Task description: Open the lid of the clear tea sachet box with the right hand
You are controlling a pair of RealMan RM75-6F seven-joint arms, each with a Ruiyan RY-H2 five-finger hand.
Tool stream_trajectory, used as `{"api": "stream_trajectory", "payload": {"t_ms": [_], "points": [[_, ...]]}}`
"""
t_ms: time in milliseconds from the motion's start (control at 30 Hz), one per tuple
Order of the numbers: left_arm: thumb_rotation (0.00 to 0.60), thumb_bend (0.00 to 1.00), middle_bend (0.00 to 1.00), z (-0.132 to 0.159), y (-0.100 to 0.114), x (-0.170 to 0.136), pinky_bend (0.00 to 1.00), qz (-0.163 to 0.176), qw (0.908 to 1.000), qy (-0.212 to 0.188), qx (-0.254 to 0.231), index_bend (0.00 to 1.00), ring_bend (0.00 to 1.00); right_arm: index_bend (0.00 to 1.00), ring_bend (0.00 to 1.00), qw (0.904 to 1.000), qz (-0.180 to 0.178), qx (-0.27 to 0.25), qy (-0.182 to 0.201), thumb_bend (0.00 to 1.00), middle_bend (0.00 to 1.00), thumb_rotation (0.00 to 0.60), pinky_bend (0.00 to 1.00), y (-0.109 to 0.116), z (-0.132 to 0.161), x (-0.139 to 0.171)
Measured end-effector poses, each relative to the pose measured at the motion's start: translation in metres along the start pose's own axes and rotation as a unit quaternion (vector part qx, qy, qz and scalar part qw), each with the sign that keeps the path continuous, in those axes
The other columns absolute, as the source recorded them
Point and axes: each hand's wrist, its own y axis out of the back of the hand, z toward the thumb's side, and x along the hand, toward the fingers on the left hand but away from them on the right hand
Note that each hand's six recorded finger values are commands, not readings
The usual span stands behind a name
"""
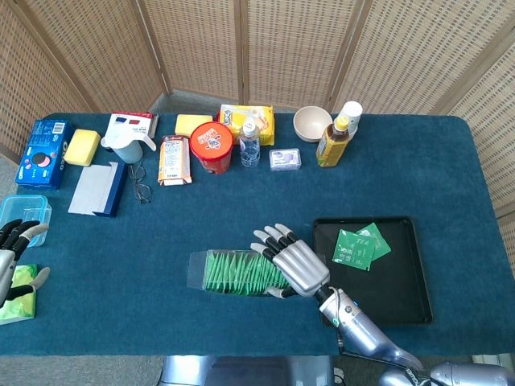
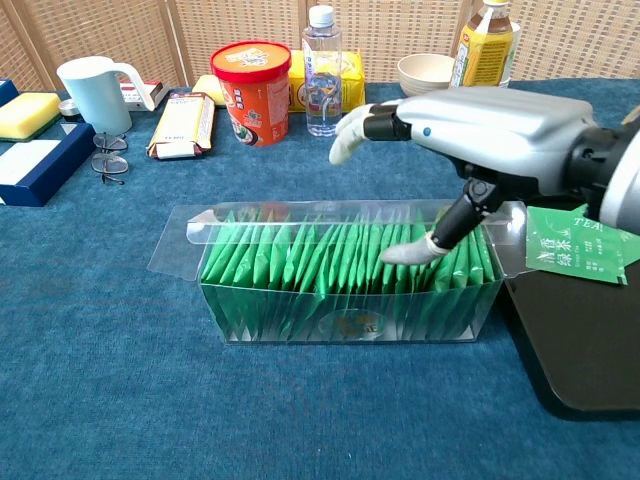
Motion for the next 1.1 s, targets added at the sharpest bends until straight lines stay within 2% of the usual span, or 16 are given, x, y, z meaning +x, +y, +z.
{"api": "stream_trajectory", "payload": {"t_ms": [200, 333, 567, 900, 1100], "points": [[0.6, 0.27, 0.17, -0.002, -0.002, 0.001, 0.25, -0.002, 1.0, 0.001, -0.002, 0.18, 0.1, 0.34, 0.08, 0.9998, 0.004, 0.014, -0.01, 0.52, 0.11, 0.482, 0.09, 0.003, -0.002, -0.007], [0.6, 0.27, 0.17, -0.002, -0.004, 0.001, 0.25, -0.003, 1.0, 0.0, -0.002, 0.18, 0.1, 0.34, 0.08, 0.9996, 0.006, 0.024, -0.016, 0.54, 0.13, 0.482, 0.09, 0.007, -0.004, -0.012], [0.6, 0.27, 0.17, -0.004, -0.003, -0.001, 0.25, 0.0, 1.0, 0.003, -0.004, 0.18, 0.1, 0.35, 0.08, 0.9993, -0.001, 0.032, -0.018, 0.55, 0.13, 0.482, 0.09, 0.024, -0.007, -0.019], [0.6, 0.27, 0.16, -0.005, -0.004, -0.002, 0.25, 0.001, 1.0, 0.003, -0.007, 0.18, 0.09, 0.41, 0.09, 0.9989, 0.012, 0.039, -0.022, 0.56, 0.13, 0.482, 0.09, 0.035, -0.012, -0.03], [0.6, 0.27, 0.16, -0.006, -0.002, -0.002, 0.25, 0.006, 0.9999, 0.002, -0.011, 0.18, 0.09, 0.45, 0.1, 0.9983, 0.025, 0.043, -0.028, 0.61, 0.14, 0.485, 0.09, 0.038, -0.018, -0.036]]}}
